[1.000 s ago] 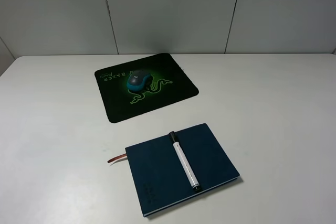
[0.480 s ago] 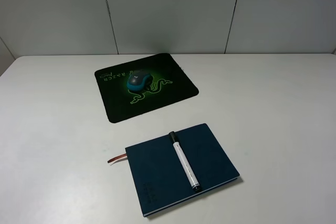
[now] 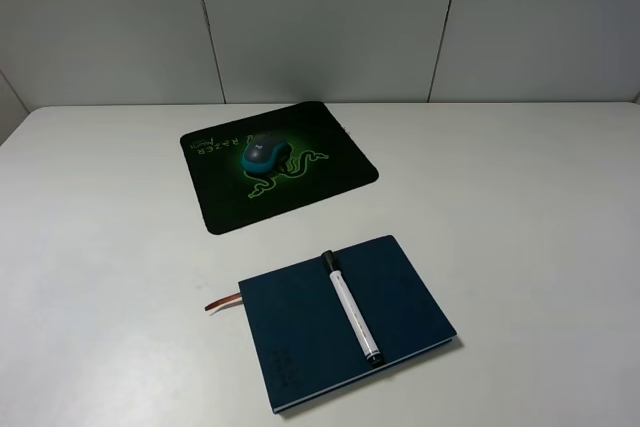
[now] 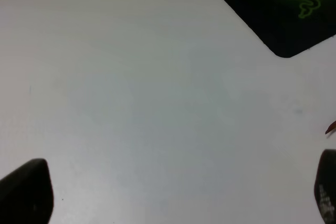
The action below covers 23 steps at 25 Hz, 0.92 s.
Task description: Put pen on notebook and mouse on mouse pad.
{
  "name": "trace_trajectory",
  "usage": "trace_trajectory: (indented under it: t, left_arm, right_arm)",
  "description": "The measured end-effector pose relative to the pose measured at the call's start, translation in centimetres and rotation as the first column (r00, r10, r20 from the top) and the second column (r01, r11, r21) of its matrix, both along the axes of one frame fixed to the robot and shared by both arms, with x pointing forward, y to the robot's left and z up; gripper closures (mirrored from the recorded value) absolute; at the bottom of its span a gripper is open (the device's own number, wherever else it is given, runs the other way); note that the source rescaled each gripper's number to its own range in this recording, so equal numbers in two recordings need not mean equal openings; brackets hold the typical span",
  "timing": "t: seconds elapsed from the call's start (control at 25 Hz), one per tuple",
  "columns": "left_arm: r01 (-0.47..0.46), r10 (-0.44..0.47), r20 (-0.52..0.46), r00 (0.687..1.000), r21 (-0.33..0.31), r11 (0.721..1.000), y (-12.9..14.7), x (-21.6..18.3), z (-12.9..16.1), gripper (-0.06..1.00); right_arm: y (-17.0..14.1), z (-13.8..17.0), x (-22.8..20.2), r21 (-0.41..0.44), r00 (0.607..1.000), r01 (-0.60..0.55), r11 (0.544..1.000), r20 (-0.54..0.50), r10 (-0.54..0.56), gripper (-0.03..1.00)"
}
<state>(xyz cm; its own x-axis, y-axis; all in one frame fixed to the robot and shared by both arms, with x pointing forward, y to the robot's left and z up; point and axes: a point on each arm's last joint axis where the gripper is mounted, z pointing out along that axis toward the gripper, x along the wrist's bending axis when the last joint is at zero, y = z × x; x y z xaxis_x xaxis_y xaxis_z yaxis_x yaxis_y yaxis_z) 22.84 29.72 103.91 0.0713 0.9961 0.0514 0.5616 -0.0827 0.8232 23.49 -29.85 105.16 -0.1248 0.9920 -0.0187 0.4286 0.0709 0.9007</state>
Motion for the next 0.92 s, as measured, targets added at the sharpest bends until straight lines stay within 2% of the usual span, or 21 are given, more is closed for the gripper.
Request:
trace_trajectory:
  t: [0.92]
  left_arm:
    - [0.001, -0.001, 0.000, 1.000, -0.001, 1.000, -0.01, 0.00, 0.00, -0.05]
  right_arm:
    - [0.00, 0.00, 0.00, 0.000, 1.000, 0.000, 1.000, 0.000, 0.000, -0.03]
